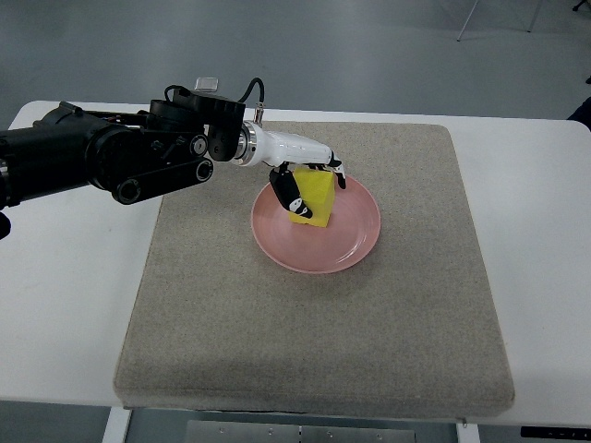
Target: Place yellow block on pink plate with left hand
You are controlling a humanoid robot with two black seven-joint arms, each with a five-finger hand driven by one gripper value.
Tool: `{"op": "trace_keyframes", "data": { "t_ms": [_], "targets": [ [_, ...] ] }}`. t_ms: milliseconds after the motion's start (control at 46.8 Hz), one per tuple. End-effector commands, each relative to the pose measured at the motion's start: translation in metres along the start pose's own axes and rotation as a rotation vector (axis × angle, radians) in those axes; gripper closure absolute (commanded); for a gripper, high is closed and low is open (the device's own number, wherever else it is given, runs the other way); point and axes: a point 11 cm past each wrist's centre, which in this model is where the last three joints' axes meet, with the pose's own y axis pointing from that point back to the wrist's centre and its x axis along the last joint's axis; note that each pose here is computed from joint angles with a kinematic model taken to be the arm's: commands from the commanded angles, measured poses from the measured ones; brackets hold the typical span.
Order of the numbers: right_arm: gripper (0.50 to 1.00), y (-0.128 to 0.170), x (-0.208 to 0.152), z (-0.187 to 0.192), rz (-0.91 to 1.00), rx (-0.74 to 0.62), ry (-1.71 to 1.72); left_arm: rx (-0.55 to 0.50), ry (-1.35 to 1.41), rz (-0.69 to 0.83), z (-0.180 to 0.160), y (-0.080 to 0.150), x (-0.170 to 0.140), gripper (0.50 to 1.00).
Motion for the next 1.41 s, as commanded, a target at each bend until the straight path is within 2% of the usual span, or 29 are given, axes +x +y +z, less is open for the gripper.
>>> {"op": "trace_keyframes", "data": {
  "t_ms": [0, 43, 192, 235, 555, 939, 1217, 1388],
  "targets": [
    [0.576, 0.0, 0.0, 0.0, -0.001, 0.001, 0.002, 0.0, 0.009, -0.004, -0.001, -0.001, -0.003, 0.562],
    [0.576, 0.0, 0.0, 0.0, -0.001, 0.0, 0.001, 0.0, 0.011, -0.006, -0.001, -0.001, -0.005, 0.538],
    [0.576, 0.0, 0.0, 0.0, -0.001, 0.0, 0.001, -0.001, 0.016, -0.008, -0.002, -0.001, -0.006, 0.531],
    [0.576, 0.0, 0.0, 0.0, 0.001, 0.0, 0.001, 0.001, 0.016, -0.007, -0.002, -0.001, -0.005, 0.51],
    [0.576, 0.0, 0.0, 0.0, 0.001, 0.0, 0.001, 0.027, 0.036, 0.039, -0.013, 0.007, 0.011, 0.508],
    [0.576, 0.0, 0.0, 0.0, -0.001, 0.0, 0.001, 0.244, 0.105, 0.194, -0.093, 0.044, 0.052, 0.508],
    [0.576, 0.0, 0.0, 0.0, 0.001, 0.0, -0.001, 0.325, 0.25, 0.283, -0.131, 0.064, 0.055, 0.508],
    [0.576, 0.0, 0.0, 0.0, -0.001, 0.0, -0.001, 0.354, 0.445, 0.422, -0.155, 0.079, 0.063, 0.508]
  ]
}}
